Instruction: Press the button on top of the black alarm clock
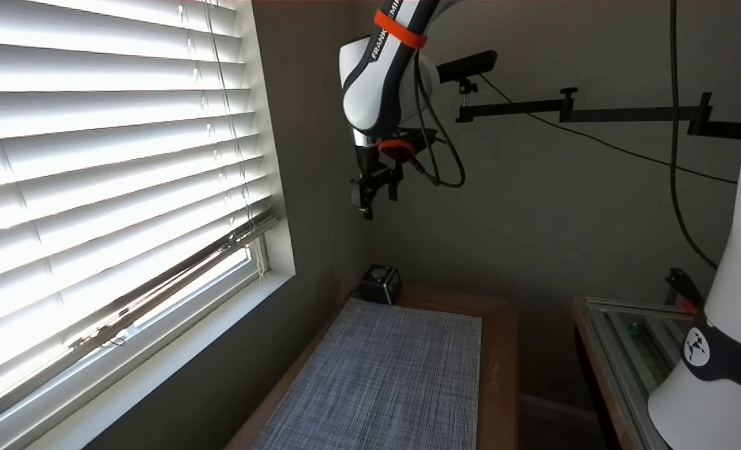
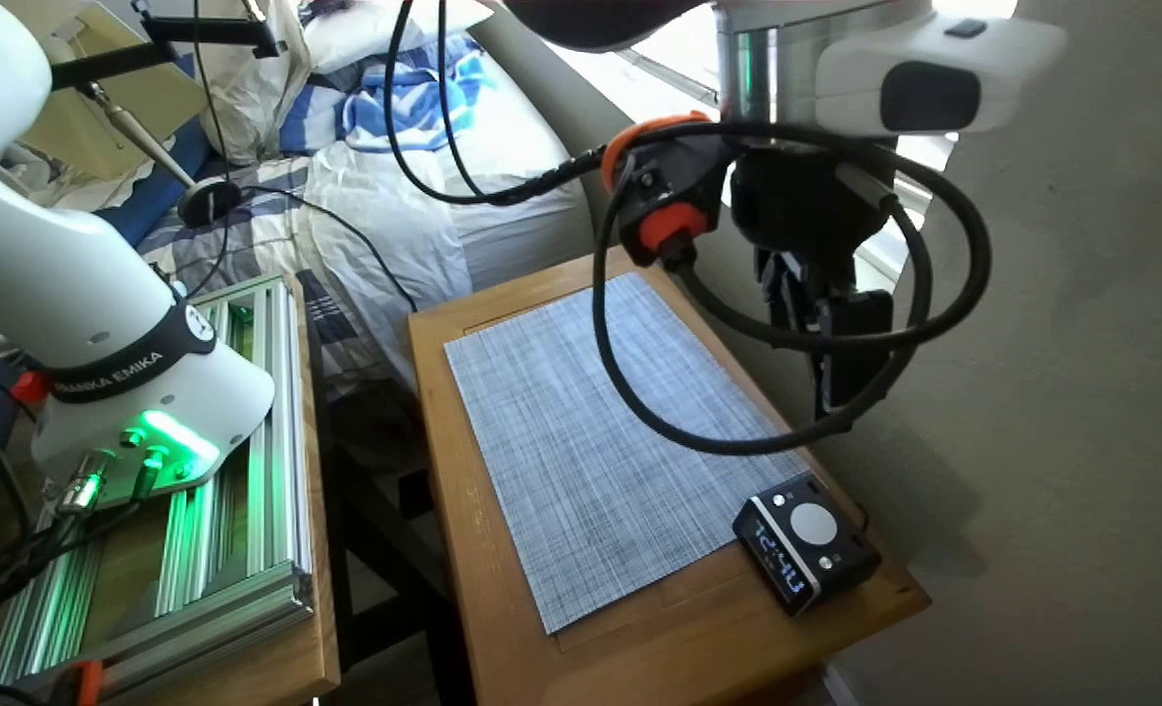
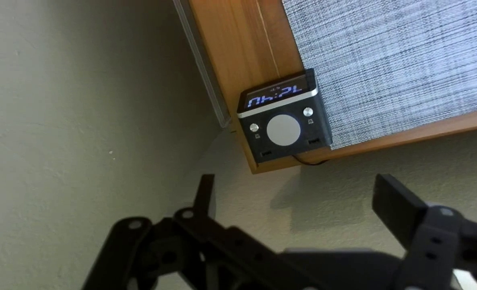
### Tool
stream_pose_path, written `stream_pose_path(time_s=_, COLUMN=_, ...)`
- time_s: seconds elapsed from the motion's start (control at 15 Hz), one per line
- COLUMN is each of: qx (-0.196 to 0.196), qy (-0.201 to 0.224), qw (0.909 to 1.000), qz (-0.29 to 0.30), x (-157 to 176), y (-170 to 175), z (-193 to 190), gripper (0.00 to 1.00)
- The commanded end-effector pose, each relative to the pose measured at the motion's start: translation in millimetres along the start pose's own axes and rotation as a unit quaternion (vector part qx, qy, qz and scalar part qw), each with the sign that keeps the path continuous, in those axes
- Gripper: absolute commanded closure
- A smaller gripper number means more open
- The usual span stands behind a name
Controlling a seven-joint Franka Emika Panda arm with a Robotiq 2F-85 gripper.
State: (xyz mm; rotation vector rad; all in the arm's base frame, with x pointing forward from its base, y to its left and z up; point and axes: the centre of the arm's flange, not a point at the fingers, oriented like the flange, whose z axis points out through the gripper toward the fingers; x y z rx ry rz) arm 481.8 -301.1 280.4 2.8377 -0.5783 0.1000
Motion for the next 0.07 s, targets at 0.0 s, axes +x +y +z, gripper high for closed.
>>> stream_pose_path(time_s=0.0, qx=0.000, qy=0.000, qw=1.0000, qz=0.000, x=-0.1, y=0.0, z=0.0, gripper=0.00)
